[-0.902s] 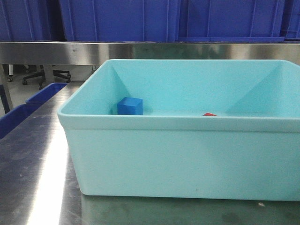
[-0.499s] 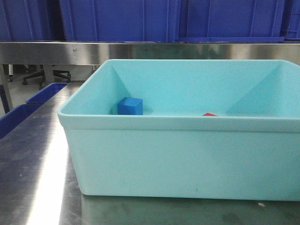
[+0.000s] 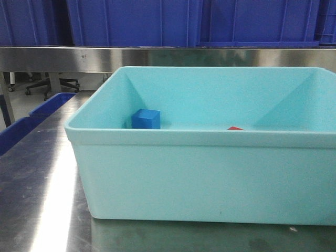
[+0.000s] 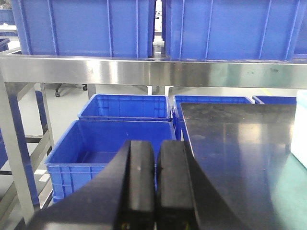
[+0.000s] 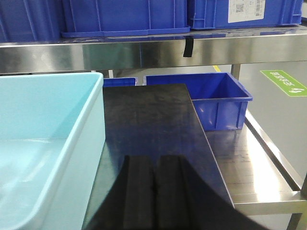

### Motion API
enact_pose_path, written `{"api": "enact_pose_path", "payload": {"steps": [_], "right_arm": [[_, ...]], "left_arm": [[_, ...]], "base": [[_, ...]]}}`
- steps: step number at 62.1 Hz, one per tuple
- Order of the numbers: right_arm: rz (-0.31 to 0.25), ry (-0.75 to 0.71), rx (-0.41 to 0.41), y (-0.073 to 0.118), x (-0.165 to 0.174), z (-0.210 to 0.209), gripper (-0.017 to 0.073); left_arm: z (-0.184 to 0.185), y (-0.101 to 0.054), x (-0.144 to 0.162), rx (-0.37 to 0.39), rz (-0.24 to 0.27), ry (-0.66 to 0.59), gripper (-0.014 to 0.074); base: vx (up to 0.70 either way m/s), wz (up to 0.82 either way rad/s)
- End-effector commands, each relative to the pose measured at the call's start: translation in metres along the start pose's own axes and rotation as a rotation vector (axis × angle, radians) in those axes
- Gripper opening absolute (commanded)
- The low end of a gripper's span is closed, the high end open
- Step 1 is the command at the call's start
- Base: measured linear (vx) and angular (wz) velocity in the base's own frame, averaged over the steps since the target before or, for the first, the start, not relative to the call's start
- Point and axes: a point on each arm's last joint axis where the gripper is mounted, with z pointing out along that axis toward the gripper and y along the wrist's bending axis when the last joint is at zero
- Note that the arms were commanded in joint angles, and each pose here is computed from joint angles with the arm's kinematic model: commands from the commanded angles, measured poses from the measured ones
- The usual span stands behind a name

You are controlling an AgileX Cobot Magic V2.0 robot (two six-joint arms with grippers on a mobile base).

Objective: Pick red cube and place on left shelf

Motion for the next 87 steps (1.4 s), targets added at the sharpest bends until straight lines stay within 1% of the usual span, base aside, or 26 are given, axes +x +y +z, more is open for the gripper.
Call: {"api": "enact_pose_path", "payload": {"steps": [1,3,9,13,15,21,25,32,39,45,47,51,56,62,70,77,80,84,87], "right_arm": [[-0.019,-0.154,-0.020,0.002,-0.019,-0.004,0.0116],[-0.019,-0.157,-0.020,0.002,-0.019,-0.004,0.0116],[-0.019,-0.232,-0.032,0.004,-0.026,-0.005,0.0111],[-0.019,-0.278,-0.039,0.004,-0.034,-0.007,0.0066],[-0.019,-0.298,-0.040,0.005,-0.043,-0.010,0.0041],[-0.018,-0.313,-0.034,0.006,-0.067,-0.017,0.0054],[-0.017,-0.292,-0.026,0.007,-0.084,-0.021,0.0054],[-0.014,-0.245,-0.014,0.009,-0.124,-0.025,0.0054],[-0.012,-0.148,-0.012,0.012,-0.161,-0.019,0.0054],[-0.006,-0.043,-0.038,0.017,-0.190,-0.005,0.0054],[-0.021,0.001,-0.056,0.019,-0.199,0.002,0.0054],[-0.074,0.100,-0.108,0.027,-0.213,0.015,0.0054],[-0.142,0.219,-0.205,0.041,-0.226,0.037,0.0054],[-0.214,0.367,-0.325,0.064,-0.230,0.063,0.0054],[-0.297,0.542,-0.444,0.098,-0.218,0.096,0.0055],[-0.374,0.654,-0.518,0.125,-0.196,0.120,0.0058],[-0.407,0.687,-0.541,0.134,-0.187,0.128,0.0062],[-0.443,0.745,-0.565,0.146,-0.172,0.139,0.0101],[-0.464,0.777,-0.575,0.152,-0.163,0.145,0.0154]], "left_arm": [[-0.001,0.000,0.000,0.002,-0.007,-0.075,0.0101],[-0.001,0.000,0.000,0.002,-0.007,-0.075,0.0101],[-0.001,0.000,0.000,0.002,-0.007,-0.075,0.0101],[-0.001,0.000,0.000,0.002,-0.007,-0.075,0.0101],[-0.001,0.000,0.000,0.002,-0.007,-0.075,0.0101],[-0.001,0.000,0.000,0.002,-0.007,-0.075,0.0101],[-0.001,0.000,0.000,0.002,-0.007,-0.075,0.0101],[-0.001,0.000,0.000,0.002,-0.007,-0.075,0.0101],[-0.001,0.000,0.000,0.002,-0.007,-0.075,0.0101],[-0.001,0.000,0.000,0.002,-0.007,-0.075,0.0101],[-0.001,0.000,0.000,0.002,-0.007,-0.075,0.0101],[-0.001,0.000,0.000,0.002,-0.007,-0.075,0.0101],[-0.001,0.000,0.000,0.002,-0.007,-0.075,0.0101],[-0.001,0.000,0.000,0.002,-0.007,-0.075,0.0101],[-0.001,0.000,0.000,0.002,-0.007,-0.075,0.0101],[0.000,0.000,0.000,0.002,-0.007,-0.073,0.0101],[0.000,0.000,0.000,0.002,-0.007,-0.073,0.0101],[0.000,0.000,0.000,0.002,-0.007,-0.073,0.0101],[0.000,0.000,0.000,0.002,-0.007,-0.073,0.0101]], "base": [[0.00,0.00],[0.00,0.00],[0.00,0.00],[0.00,0.00],[0.00,0.00],[0.00,0.00],[0.00,0.00],[0.00,0.00],[0.00,0.00],[0.00,0.00],[0.00,0.00],[0.00,0.00],[0.00,0.00],[0.00,0.00],[0.00,0.00],[0.00,0.00],[0.00,0.00],[0.00,0.00],[0.00,0.00]]}}
